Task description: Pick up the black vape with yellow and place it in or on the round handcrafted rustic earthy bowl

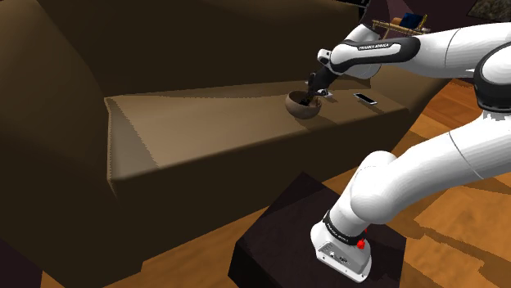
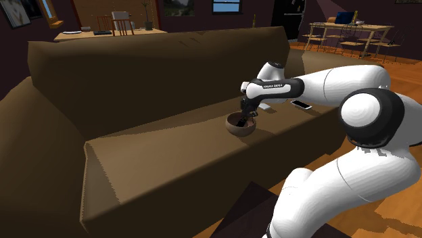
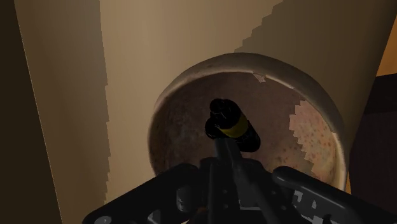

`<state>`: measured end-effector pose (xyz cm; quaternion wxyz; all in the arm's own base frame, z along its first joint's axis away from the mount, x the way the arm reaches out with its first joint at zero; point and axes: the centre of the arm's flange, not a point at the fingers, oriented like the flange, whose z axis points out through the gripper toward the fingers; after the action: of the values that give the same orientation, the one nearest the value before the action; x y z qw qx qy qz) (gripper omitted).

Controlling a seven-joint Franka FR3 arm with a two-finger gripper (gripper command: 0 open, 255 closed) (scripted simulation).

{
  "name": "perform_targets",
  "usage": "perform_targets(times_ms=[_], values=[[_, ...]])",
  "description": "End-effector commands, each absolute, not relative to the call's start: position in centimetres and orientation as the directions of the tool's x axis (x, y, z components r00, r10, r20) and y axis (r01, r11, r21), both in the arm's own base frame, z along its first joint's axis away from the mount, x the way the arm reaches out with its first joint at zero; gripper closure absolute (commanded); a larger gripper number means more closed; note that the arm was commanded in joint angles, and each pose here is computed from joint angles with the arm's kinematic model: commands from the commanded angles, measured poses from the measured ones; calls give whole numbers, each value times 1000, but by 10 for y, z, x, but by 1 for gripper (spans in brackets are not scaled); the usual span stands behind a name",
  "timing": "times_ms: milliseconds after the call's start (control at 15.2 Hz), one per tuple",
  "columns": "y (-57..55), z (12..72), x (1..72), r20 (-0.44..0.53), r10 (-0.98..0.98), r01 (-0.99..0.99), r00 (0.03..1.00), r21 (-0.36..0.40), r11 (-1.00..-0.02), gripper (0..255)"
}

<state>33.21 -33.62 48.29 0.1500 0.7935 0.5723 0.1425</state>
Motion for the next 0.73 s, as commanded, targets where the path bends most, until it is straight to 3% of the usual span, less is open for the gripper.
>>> perform_targets(times_ms=[0, 66, 132, 264, 330, 396, 660], values=[[-336, 483, 332, 54, 951, 866, 304, 401, -300, 255], [-336, 483, 332, 54, 951, 866, 304, 401, -300, 255], [-336, 483, 332, 54, 951, 866, 304, 401, -300, 0], [-255, 461, 395, -462, 864, 978, 198, 149, -145, 0], [-289, 478, 368, -158, 940, 927, 304, 278, -253, 0], [-289, 478, 368, -158, 940, 927, 304, 278, -253, 0], [-362, 525, 368, 54, 991, 981, 119, 151, -126, 0]])
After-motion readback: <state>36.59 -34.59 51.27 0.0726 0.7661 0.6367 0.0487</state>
